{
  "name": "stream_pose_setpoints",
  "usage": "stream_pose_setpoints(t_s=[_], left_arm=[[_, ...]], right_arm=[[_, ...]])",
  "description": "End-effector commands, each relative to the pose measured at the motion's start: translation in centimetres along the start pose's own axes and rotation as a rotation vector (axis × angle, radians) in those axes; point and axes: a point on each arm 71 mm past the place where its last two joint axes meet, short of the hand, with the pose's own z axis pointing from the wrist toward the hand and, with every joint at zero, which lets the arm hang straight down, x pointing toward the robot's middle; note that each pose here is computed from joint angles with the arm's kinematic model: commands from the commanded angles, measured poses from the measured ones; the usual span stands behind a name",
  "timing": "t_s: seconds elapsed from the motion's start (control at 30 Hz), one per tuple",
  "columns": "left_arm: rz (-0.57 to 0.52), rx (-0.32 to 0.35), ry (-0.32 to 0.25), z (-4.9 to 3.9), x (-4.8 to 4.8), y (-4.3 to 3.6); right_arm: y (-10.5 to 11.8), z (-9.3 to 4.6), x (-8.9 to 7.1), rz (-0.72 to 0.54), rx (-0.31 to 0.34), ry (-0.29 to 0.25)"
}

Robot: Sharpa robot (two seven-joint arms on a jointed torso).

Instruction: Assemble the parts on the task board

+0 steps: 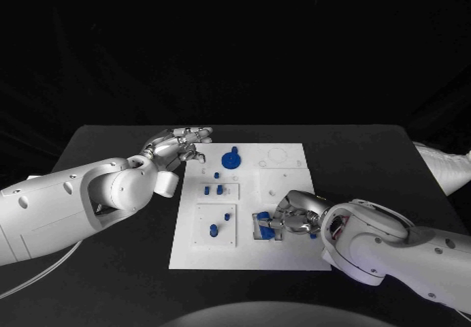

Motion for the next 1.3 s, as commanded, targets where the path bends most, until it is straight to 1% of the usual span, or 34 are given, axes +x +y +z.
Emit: stream_pose_setpoints(t_s=[0.03, 0.5, 0.63, 0.73, 0.83, 1.07, 1.3], left_arm=[[0.001, 0.006, 0.022, 0.01, 0.27, -0.06], [0.002, 0.005, 0.021, -0.01, 0.25, -0.07], [0.002, 0.005, 0.021, -0.02, 0.21, -0.08], [0.002, 0.005, 0.020, -0.03, 0.18, -0.08], [0.003, 0.005, 0.019, -0.03, 0.14, -0.08], [0.002, 0.004, 0.021, 0.01, 0.19, -0.06], [0.002, 0.003, 0.022, 0.05, 0.23, -0.03]], right_arm=[[-0.04, 0.06, 0.19, -0.041, 0.011, 0.022], [0.16, 0.20, -0.04, -0.044, -0.003, -0.019], [0.33, 0.08, -0.08, -0.044, -0.028, -0.023], [0.57, -0.05, -0.03, -0.048, -0.062, -0.014], [0.70, -0.14, 0.01, -0.052, -0.078, -0.009], [0.52, 0.10, -0.07, -0.075, -0.059, -0.022], [0.47, 0.73, 0.27, -0.103, -0.031, -0.002]])
